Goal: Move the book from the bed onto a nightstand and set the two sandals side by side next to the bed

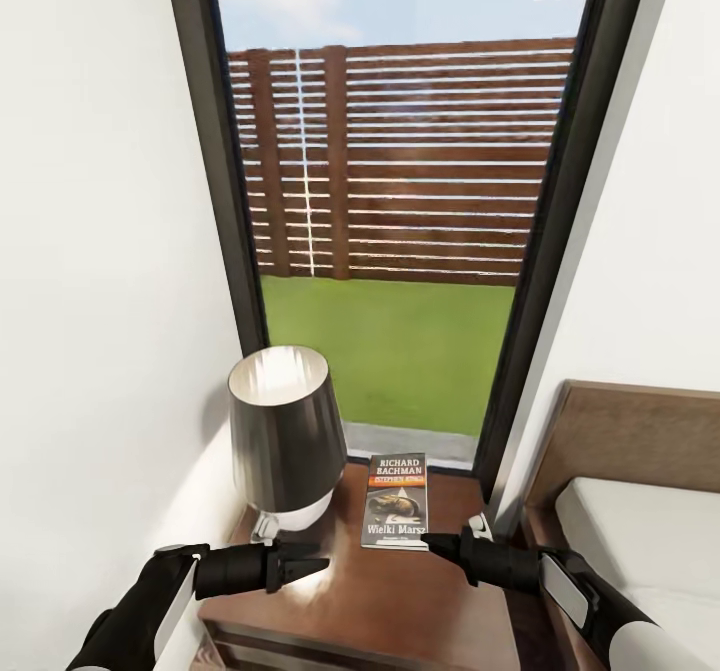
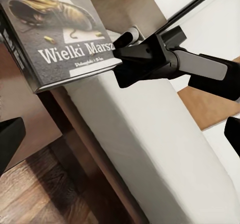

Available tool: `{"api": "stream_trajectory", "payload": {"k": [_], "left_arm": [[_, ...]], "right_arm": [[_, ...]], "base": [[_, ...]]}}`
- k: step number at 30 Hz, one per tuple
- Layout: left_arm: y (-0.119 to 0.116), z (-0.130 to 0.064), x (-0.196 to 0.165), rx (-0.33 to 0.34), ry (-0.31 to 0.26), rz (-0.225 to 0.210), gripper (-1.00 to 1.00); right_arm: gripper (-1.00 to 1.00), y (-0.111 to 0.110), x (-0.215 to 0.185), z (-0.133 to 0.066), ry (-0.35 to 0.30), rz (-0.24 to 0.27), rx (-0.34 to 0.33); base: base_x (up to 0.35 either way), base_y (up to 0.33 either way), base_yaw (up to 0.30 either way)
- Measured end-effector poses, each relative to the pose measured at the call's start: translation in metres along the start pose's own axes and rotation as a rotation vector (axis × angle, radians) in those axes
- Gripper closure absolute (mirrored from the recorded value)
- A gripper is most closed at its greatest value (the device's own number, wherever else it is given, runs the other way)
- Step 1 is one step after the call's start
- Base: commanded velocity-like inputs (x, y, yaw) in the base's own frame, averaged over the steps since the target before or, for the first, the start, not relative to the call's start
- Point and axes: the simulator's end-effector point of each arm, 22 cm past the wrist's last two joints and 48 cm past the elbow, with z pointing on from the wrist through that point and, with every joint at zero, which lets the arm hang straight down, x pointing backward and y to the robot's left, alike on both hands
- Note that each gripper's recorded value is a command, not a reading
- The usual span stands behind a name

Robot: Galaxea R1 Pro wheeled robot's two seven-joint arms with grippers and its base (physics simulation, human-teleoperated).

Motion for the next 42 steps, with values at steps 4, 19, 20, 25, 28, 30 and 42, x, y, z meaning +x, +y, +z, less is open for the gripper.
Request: {"api": "stream_trajectory", "payload": {"k": [4, 19, 20, 25, 28, 30, 42], "left_arm": [[0.005, 0.001, 0.005, 0.000, 0.000, 0.000, -1.00], [0.025, 0.006, 0.024, -0.001, 0.002, 0.001, -1.00], [0.027, 0.006, 0.025, -0.002, 0.002, 0.001, -1.00], [0.033, 0.007, 0.032, -0.002, 0.002, 0.002, -1.00], [0.037, 0.008, 0.036, -0.001, 0.001, 0.002, -1.00], [0.040, 0.008, 0.039, 0.000, 0.001, 0.002, -1.00], [0.056, 0.011, 0.056, -0.001, 0.002, 0.002, -1.00]], "right_arm": [[1.00, -0.007, 0.001, 0.002, 0.000, 0.000, -0.001], [1.00, -0.033, 0.006, 0.008, -0.002, -0.001, -0.001], [1.00, -0.035, 0.006, 0.008, -0.002, -0.002, -0.001], [1.00, -0.044, 0.009, 0.009, -0.002, 0.000, 0.000], [1.00, -0.049, 0.010, 0.011, -0.002, 0.000, 0.000], [1.00, -0.053, 0.011, 0.012, -0.002, 0.000, 0.000], [1.00, -0.075, 0.016, 0.017, -0.003, -0.002, 0.000]], "base": [[0.000, 0.000, 0.000], [0.000, 0.000, 0.000], [0.000, 0.000, 0.000], [0.000, 0.000, 0.000], [0.000, 0.000, 0.000], [0.000, 0.000, 0.000], [0.000, 0.000, 0.000]]}}
